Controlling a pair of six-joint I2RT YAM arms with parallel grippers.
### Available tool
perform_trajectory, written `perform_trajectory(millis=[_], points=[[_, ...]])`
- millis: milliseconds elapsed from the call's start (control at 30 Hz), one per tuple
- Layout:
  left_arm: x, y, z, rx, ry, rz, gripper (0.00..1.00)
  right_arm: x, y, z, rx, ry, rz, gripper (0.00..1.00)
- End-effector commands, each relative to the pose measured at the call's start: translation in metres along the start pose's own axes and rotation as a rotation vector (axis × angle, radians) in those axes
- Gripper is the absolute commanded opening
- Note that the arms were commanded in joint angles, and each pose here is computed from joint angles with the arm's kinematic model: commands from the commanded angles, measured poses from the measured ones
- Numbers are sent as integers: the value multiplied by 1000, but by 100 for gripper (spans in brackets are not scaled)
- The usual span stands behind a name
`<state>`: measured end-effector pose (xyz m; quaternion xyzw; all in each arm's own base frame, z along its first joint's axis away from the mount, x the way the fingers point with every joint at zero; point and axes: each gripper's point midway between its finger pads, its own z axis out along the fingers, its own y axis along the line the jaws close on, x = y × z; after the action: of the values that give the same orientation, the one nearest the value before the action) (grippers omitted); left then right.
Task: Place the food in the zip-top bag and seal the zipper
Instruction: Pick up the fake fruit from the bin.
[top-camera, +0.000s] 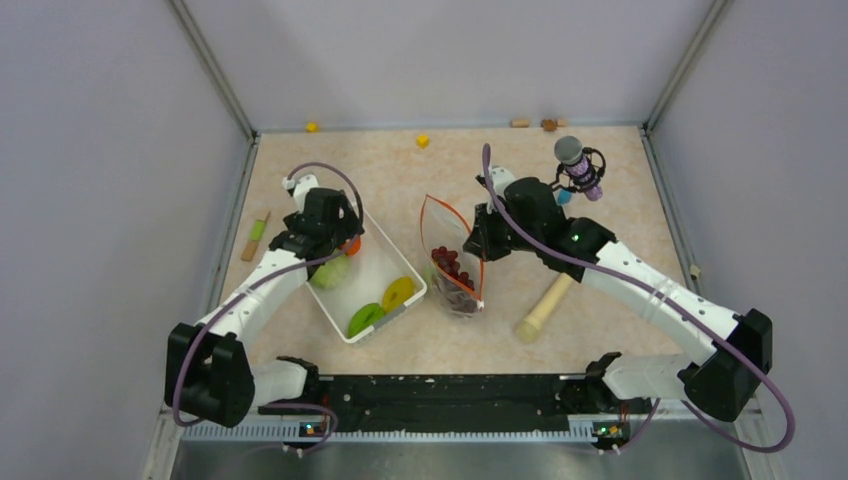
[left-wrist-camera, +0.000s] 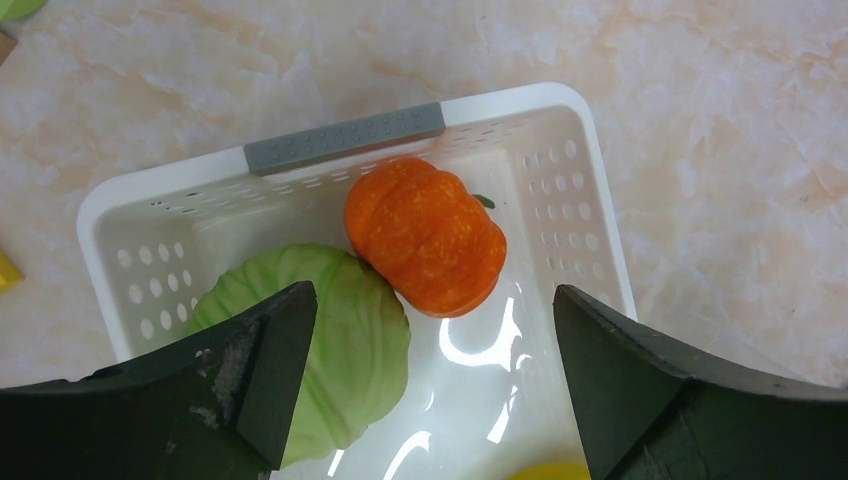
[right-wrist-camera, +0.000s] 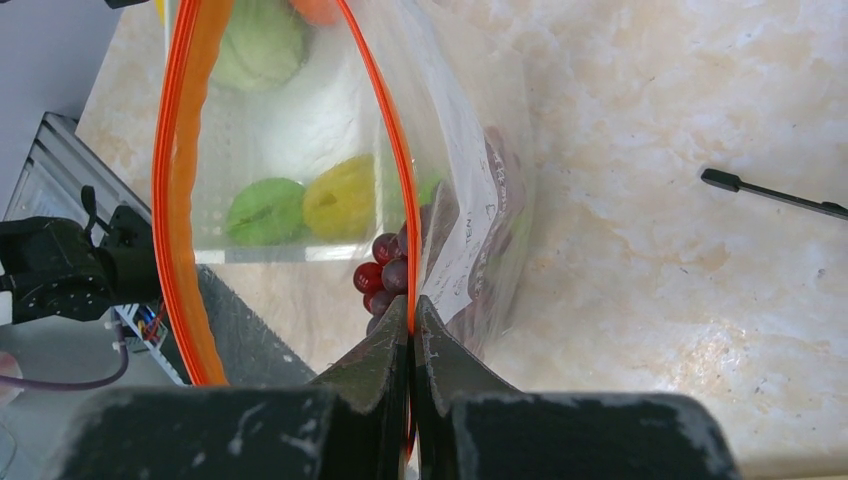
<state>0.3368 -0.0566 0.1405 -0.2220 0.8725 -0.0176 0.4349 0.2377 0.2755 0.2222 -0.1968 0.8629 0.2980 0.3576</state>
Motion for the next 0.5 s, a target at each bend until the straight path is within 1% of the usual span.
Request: perform_trajectory(millis=[0, 167, 467], points=[[-23, -10, 9, 28, -75, -17, 93, -12, 4, -6, -3, -47, -22, 0], [-21, -8, 19, 23, -66, -16, 91, -12, 3, -8, 1, -51, -22, 0], [5, -2, 41, -29, 40, 21, 83, -12, 3, -7, 2, -48, -21, 0]])
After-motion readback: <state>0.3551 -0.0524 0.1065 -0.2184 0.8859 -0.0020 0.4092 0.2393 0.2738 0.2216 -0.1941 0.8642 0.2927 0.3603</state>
